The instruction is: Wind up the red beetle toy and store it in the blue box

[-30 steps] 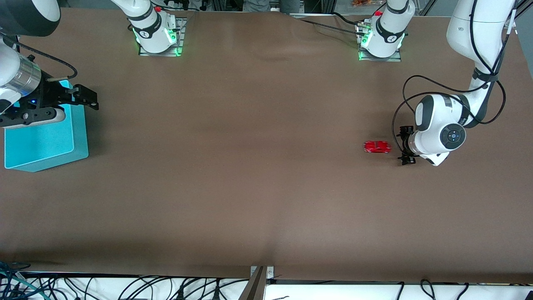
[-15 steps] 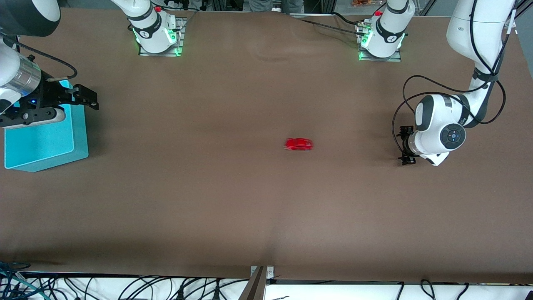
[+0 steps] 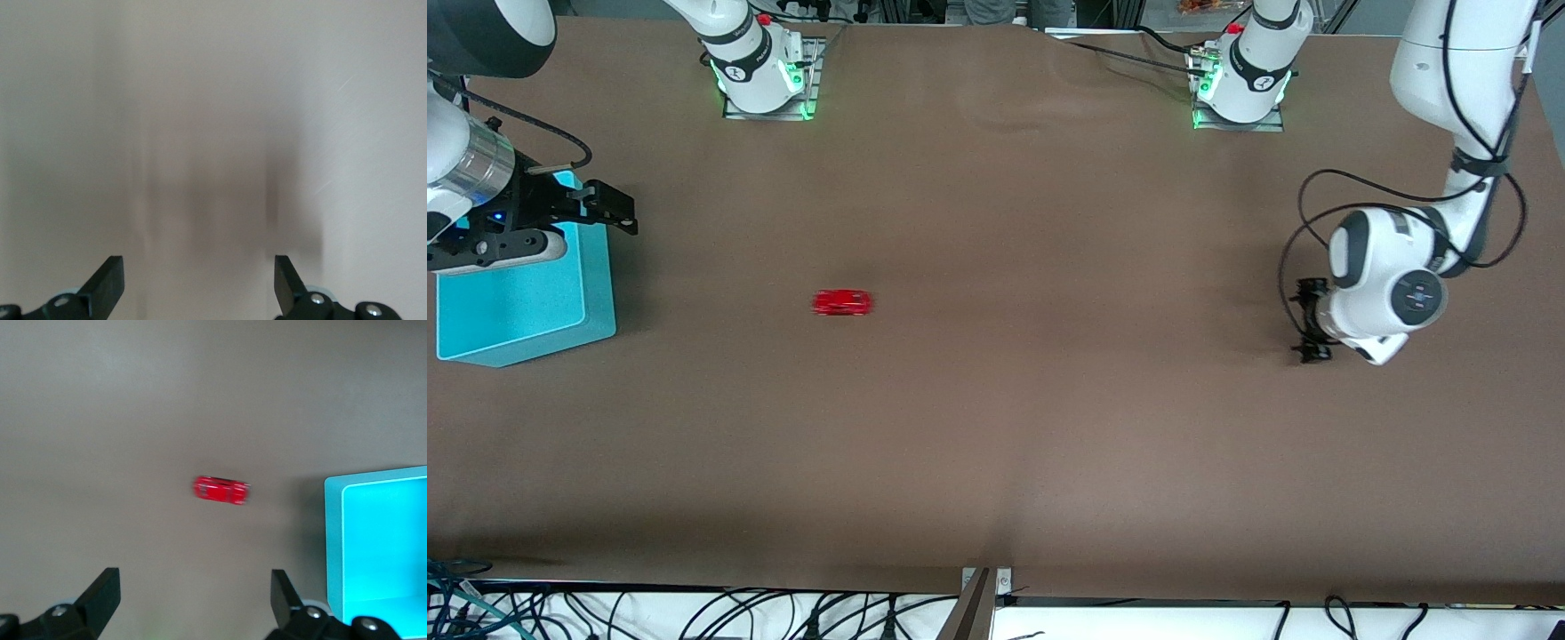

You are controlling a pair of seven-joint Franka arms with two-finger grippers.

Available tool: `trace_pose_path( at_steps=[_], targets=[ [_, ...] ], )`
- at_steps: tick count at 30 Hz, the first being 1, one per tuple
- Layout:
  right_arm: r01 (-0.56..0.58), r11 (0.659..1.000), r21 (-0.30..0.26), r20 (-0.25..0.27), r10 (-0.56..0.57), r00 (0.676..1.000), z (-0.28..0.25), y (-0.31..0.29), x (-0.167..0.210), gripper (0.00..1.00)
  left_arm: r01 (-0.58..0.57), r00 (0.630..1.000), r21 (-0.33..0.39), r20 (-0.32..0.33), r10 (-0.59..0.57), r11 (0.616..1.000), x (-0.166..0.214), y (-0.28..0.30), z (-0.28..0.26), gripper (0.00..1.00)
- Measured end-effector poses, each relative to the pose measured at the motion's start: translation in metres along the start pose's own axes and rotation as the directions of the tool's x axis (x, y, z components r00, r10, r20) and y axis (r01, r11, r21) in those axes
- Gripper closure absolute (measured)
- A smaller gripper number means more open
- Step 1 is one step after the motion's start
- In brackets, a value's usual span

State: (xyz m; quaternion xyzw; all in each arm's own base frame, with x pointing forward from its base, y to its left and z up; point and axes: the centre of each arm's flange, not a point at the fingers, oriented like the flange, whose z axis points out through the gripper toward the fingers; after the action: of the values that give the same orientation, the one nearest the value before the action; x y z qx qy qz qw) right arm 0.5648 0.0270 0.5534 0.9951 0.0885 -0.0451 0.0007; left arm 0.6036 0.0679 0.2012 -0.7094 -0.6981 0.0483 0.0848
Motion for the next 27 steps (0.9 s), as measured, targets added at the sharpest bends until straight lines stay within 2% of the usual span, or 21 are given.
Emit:
trace_pose_path(
  at_steps=[19,27],
  targets=[
    [0.0,1.0,0.0,0.0,0.0,1.0,0.0,0.0,0.0,0.0,-0.043,0.999,-0.009,-0.002,0.043,0.999,-0.007,0.005,-0.003,0.0],
    [-0.001,1.0,0.0,0.0,0.001,1.0,0.0,0.0,0.0,0.0,-0.158,0.987,-0.016,0.003,0.158,0.987,-0.023,0.008,-0.006,0.01]
  ],
)
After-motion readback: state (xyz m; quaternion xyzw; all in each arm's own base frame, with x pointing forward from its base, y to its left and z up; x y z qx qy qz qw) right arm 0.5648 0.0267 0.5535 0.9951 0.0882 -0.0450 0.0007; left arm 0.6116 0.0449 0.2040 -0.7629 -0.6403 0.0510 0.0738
